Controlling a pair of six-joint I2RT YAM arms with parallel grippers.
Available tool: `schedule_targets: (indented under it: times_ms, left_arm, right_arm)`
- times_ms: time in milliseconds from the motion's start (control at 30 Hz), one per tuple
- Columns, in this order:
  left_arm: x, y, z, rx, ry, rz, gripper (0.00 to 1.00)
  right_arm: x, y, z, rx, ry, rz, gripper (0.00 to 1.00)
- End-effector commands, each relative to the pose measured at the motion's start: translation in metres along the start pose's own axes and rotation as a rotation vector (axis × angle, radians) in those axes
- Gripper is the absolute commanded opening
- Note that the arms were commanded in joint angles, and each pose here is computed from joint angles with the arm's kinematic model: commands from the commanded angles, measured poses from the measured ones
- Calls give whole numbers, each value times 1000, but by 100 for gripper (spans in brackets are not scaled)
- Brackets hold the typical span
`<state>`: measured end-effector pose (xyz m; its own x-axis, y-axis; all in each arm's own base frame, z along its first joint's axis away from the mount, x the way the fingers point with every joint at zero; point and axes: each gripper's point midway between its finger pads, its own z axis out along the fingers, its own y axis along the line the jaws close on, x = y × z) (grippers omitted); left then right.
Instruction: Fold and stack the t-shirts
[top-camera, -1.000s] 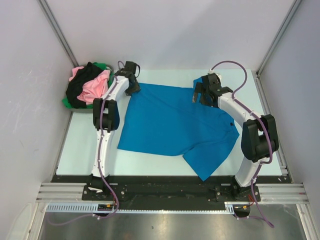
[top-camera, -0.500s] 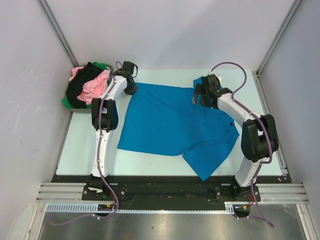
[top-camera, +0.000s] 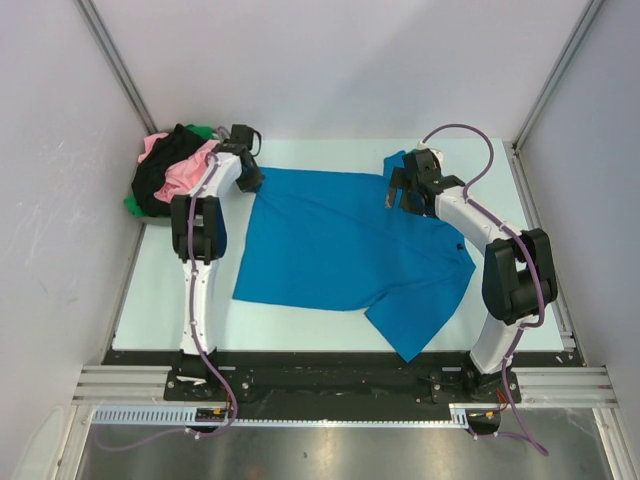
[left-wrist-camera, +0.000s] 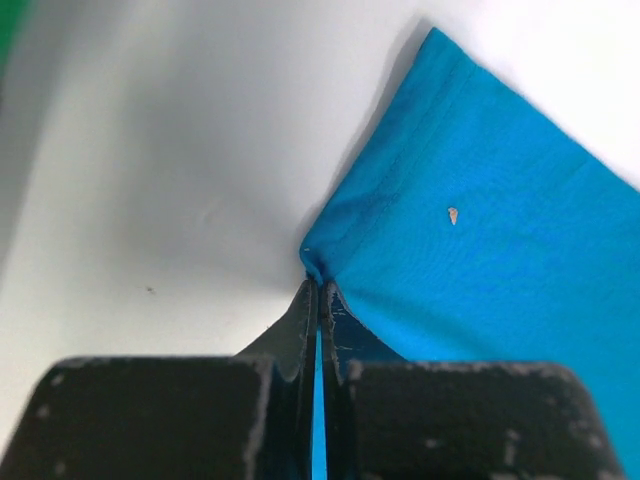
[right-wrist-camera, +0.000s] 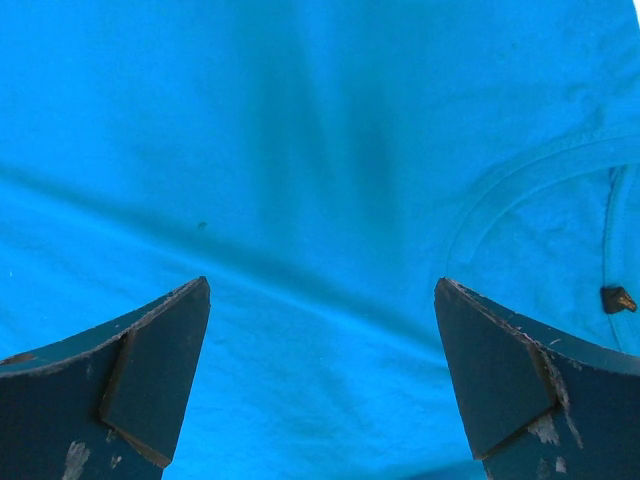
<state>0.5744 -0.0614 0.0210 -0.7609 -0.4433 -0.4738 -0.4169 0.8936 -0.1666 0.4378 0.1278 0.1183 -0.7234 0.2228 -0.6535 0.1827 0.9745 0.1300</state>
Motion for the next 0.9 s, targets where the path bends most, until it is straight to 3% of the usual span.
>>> schedule_targets:
  times_ms: [0, 167, 200, 233, 267, 333, 367, 433, 467, 533, 567, 633, 667, 867]
  left_arm:
    - [9, 50, 4, -115, 63, -28, 0]
    - [3, 52, 0, -117, 49, -29, 1]
    - [3, 52, -1, -119, 47, -30, 6]
    - [1, 52, -4, -120, 43, -38, 32]
    - [7, 54, -5, -125, 56, -41, 50]
    - [0, 47, -24, -92, 26, -66, 83]
    - [12, 50, -28, -100, 51, -63, 93]
    - [8, 42, -66, -59, 23, -86, 96]
    - [40, 51, -66, -81, 80, -79, 97]
    - [36, 45, -110, -14, 1, -93, 100]
    - [68, 58, -110, -29, 29, -96, 100]
    - [79, 55, -150, 44, -41, -85, 100]
    - [113, 71, -143, 25, -5, -78, 100]
    - [210, 108, -168, 97, 51, -50, 100]
  right_arm:
    - [-11, -1, -12, 1, -39, 4, 100]
    - [-12, 1, -13, -8, -41, 4, 100]
    - [-12, 2, -12, -13, -42, 4, 100]
    - [-13, 3, -12, -20, -43, -1, 100]
    - [-16, 8, -13, -45, -52, -11, 100]
    - [-20, 11, -17, -60, -69, -11, 100]
    - [-22, 13, -20, -75, -73, -5, 100]
    - [-21, 14, -27, -83, -66, -1, 100]
    - [-19, 14, -30, -86, -56, 4, 100]
    - [-9, 11, -42, -93, -35, 3, 100]
    - [-3, 12, -48, -97, -31, 5, 100]
    - [12, 7, -66, -118, -37, 10, 100]
    - [18, 7, -71, -130, -31, 12, 100]
    - [76, -8, -107, -122, 0, -76, 100]
